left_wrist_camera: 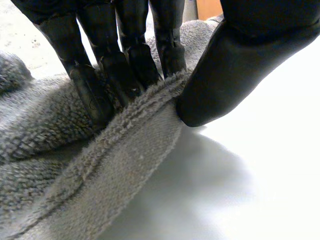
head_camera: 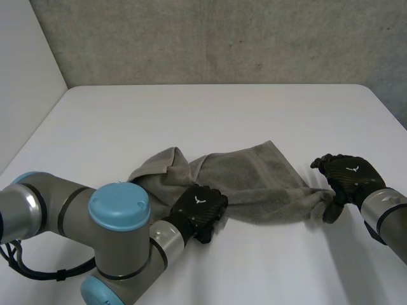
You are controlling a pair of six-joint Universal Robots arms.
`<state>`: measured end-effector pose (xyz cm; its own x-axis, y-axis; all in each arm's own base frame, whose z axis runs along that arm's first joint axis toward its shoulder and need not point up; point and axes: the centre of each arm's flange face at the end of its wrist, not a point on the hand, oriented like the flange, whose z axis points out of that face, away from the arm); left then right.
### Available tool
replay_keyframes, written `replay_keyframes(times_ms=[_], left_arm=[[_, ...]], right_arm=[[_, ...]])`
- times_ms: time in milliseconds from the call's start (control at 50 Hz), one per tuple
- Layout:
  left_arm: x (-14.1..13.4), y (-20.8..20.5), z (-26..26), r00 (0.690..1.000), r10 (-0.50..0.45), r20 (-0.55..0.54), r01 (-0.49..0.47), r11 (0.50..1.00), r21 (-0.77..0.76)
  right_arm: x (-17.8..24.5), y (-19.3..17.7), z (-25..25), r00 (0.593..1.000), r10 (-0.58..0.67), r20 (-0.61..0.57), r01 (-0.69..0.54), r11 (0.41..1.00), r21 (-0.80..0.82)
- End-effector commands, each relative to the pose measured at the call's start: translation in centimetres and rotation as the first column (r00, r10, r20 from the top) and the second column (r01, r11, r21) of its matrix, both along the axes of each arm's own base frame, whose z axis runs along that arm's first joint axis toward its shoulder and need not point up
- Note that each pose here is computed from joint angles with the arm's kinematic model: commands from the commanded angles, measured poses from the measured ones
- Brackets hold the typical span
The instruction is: Fold the towel.
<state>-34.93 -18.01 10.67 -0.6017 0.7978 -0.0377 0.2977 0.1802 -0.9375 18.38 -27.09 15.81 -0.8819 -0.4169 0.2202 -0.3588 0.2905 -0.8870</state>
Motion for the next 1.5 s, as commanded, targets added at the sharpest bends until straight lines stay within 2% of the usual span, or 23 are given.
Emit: replay_keyframes(times_ms=[20, 300, 360, 380, 400, 440, 460, 500, 620, 660, 780, 820, 840, 880, 980, 1180, 1280, 1380, 1500], left_arm=[[0.4, -0.4, 1.4, 0.999, 0.053, -0.011, -0.053, 0.998, -0.037], [1.4, -1.3, 3.3, 0.995, 0.095, -0.041, -0.097, 0.994, -0.058], [2.7, -2.2, 4.5, 0.989, 0.135, -0.057, -0.139, 0.988, -0.074], [3.4, -2.6, 5.0, 0.986, 0.155, -0.062, -0.16, 0.984, -0.08], [4.2, -3.2, 5.5, 0.981, 0.182, -0.071, -0.188, 0.978, -0.088], [5.1, -3.7, 6.2, 0.975, 0.208, -0.08, -0.215, 0.972, -0.099], [5.1, -3.7, 6.2, 0.975, 0.208, -0.08, -0.215, 0.972, -0.099], [6.8, -4.9, 7.6, 0.96, 0.259, -0.104, -0.271, 0.954, -0.126], [9.6, -6.9, 8.7, 0.932, 0.339, -0.126, -0.355, 0.924, -0.141], [11.3, -8.2, 8.7, 0.92, 0.368, -0.132, -0.384, 0.914, -0.129], [13.4, -9.6, 8.9, 0.898, 0.41, -0.157, -0.427, 0.899, -0.098], [14.6, -10.6, 8.9, 0.877, 0.442, -0.187, -0.459, 0.887, -0.055], [14.6, -10.6, 8.9, 0.877, 0.442, -0.187, -0.459, 0.887, -0.055], [15.6, -11.4, 9.1, 0.854, 0.468, -0.226, -0.483, 0.876, -0.013], [16.8, -12.4, 9.3, 0.832, 0.487, -0.264, -0.499, 0.866, 0.025], [18.1, -13.3, 9.5, 0.814, 0.501, -0.295, -0.511, 0.858, 0.049], [18.4, -13.6, 9.4, 0.809, 0.509, -0.294, -0.52, 0.853, 0.048], [19.6, -14.3, 9.3, 0.789, 0.538, -0.295, -0.551, 0.833, 0.047], [20.4, -14.7, 9.2, 0.777, 0.556, -0.295, -0.57, 0.82, 0.047]], right_arm=[[0.0, 0.0, -0.1, 1.0, 0.002, -0.009, -0.002, 1.0, 0.0], [0.0, -0.2, 0.3, 1.0, 0.013, -0.016, -0.013, 1.0, -0.014], [0.0, -0.3, 0.6, 0.999, 0.027, -0.026, -0.027, 0.999, -0.022], [0.3, -0.2, 1.1, 0.996, 0.075, -0.048, -0.078, 0.996, -0.046], [0.3, -0.2, 1.1, 0.996, 0.076, -0.048, -0.078, 0.996, -0.046], [0.6, 0.1, 1.5, 0.984, 0.157, -0.088, -0.164, 0.984, -0.072], [0.6, 0.1, 1.5, 0.984, 0.158, -0.089, -0.164, 0.984, -0.072], [1.1, 0.3, 1.4, 0.97, 0.225, -0.096, -0.233, 0.97, -0.076], [0.8, -0.2, 0.2, 0.966, 0.247, -0.081, -0.249, 0.968, -0.025], [0.8, -0.5, -0.4, 0.966, 0.247, -0.08, -0.248, 0.969, -0.006], [0.4, -2.3, 0.3, 0.985, 0.174, -0.022, -0.174, 0.985, -0.011], [-0.5, -3.9, 1.3, 0.995, 0.046, 0.087, -0.045, 0.999, -0.011], [-0.5, -3.9, 1.3, 0.995, 0.046, 0.088, -0.045, 0.999, -0.011], [-1.2, -5.1, 2.1, 0.983, -0.041, 0.178, 0.044, 0.999, -0.013], [-1.1, -5.6, 2.3, 0.974, -0.064, 0.216, 0.073, 0.997, -0.033], [-2.1, -6.5, 2.2, 0.969, -0.166, 0.184, 0.183, 0.98, -0.077], [-2.1, -7.0, 1.7, 0.97, -0.169, 0.178, 0.182, 0.981, -0.062], [-2.0, -7.4, 0.5, 0.973, -0.167, 0.159, 0.173, 0.985, -0.024], [-2.1, -7.9, -1.7, 0.988, -0.143, 0.05, 0.141, 0.989, 0.044]])
